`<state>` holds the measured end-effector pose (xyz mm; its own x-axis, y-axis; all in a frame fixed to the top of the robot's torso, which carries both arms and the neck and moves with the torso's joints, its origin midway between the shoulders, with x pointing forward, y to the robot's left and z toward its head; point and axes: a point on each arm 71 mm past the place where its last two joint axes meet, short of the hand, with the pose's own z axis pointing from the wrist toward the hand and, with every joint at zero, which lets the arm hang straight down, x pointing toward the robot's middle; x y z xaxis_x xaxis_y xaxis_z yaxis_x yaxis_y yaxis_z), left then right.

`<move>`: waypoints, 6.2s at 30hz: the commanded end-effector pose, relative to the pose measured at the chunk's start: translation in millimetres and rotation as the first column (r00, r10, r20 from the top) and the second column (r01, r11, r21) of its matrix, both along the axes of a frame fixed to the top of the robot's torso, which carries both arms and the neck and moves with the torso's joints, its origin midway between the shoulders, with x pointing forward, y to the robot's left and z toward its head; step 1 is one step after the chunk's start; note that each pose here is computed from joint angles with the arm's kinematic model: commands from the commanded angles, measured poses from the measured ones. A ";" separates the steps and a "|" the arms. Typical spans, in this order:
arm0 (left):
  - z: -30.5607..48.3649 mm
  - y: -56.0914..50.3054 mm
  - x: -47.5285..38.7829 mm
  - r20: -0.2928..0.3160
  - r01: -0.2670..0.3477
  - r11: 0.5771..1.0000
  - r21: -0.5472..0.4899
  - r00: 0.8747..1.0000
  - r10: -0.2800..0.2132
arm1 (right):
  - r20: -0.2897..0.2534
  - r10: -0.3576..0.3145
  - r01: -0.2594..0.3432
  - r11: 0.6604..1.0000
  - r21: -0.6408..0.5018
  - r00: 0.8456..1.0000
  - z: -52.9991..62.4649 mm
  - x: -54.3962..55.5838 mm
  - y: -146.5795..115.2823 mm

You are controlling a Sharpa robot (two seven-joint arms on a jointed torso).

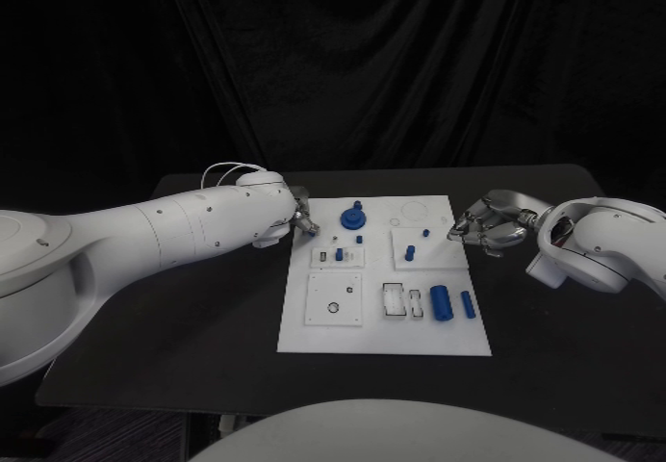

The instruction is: Assemble the parts on the task board

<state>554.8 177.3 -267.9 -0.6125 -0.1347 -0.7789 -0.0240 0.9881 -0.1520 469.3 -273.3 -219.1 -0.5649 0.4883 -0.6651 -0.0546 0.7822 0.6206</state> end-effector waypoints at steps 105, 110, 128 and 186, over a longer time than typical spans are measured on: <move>-16.6 0.3 -69.9 -0.009 0.044 0.985 -0.167 0.999 -0.046 | -0.042 -0.014 0.013 1.000 -0.020 0.999 -4.6 -5.4 -7.1; -17.5 1.0 -69.1 -0.012 0.040 0.986 -0.163 0.999 -0.043 | -0.046 -0.013 0.012 1.000 -0.022 0.999 -5.0 -5.3 -6.8; -21.6 5.8 -67.3 -0.024 0.026 0.989 -0.147 0.999 -0.030 | -0.059 -0.012 0.010 1.000 -0.029 0.998 -6.2 -5.6 -7.0; -18.3 -0.6 -64.0 0.042 0.039 0.967 -0.251 0.999 -0.029 | -0.065 -0.009 0.007 1.000 -0.030 0.998 -7.2 -6.3 -7.1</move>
